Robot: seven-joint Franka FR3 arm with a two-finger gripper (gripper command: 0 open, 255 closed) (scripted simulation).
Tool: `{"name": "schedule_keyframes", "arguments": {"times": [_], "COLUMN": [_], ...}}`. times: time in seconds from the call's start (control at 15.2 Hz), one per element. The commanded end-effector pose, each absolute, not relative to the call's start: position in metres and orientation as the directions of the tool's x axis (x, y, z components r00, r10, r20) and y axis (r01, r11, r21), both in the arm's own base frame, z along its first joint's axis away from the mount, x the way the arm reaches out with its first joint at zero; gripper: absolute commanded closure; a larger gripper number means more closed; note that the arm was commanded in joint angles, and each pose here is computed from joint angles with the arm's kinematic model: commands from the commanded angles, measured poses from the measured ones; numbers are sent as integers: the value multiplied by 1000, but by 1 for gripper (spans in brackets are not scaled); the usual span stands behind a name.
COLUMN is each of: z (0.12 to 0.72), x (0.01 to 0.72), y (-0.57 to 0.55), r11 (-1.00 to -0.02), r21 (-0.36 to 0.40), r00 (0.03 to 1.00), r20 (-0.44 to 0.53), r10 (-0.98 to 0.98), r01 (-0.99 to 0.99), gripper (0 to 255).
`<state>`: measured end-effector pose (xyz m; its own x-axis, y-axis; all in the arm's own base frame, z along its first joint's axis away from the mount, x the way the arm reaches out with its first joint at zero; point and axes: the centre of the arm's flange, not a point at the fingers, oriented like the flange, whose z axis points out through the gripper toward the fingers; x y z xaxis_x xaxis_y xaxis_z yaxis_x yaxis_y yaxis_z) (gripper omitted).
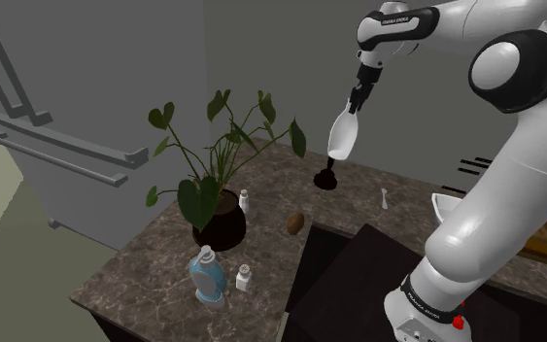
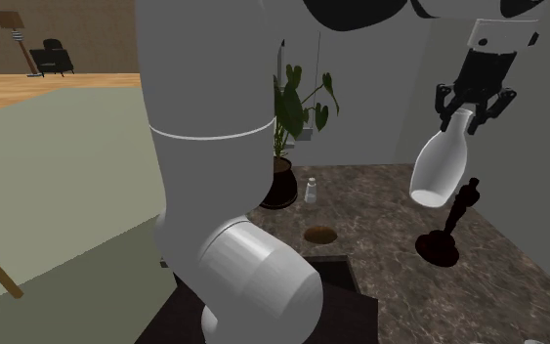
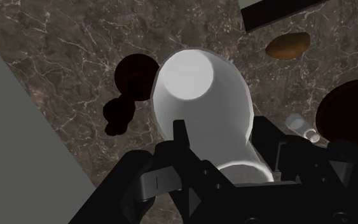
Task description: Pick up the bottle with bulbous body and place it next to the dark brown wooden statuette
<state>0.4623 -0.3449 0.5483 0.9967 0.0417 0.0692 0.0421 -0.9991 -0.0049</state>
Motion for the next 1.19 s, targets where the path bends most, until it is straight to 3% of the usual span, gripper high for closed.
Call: {"name": "schedule_keyframes", "arguments": {"times": [0.0, 1.12], "z": [538, 449], "x": [463, 463], "y": [-345, -345], "r11": [-999, -999], "r21": [-4, -4], "r00": [997, 997], "r20": [70, 70], "r10": [42, 42], "r01": [42, 42], "gripper": [255, 255]}}
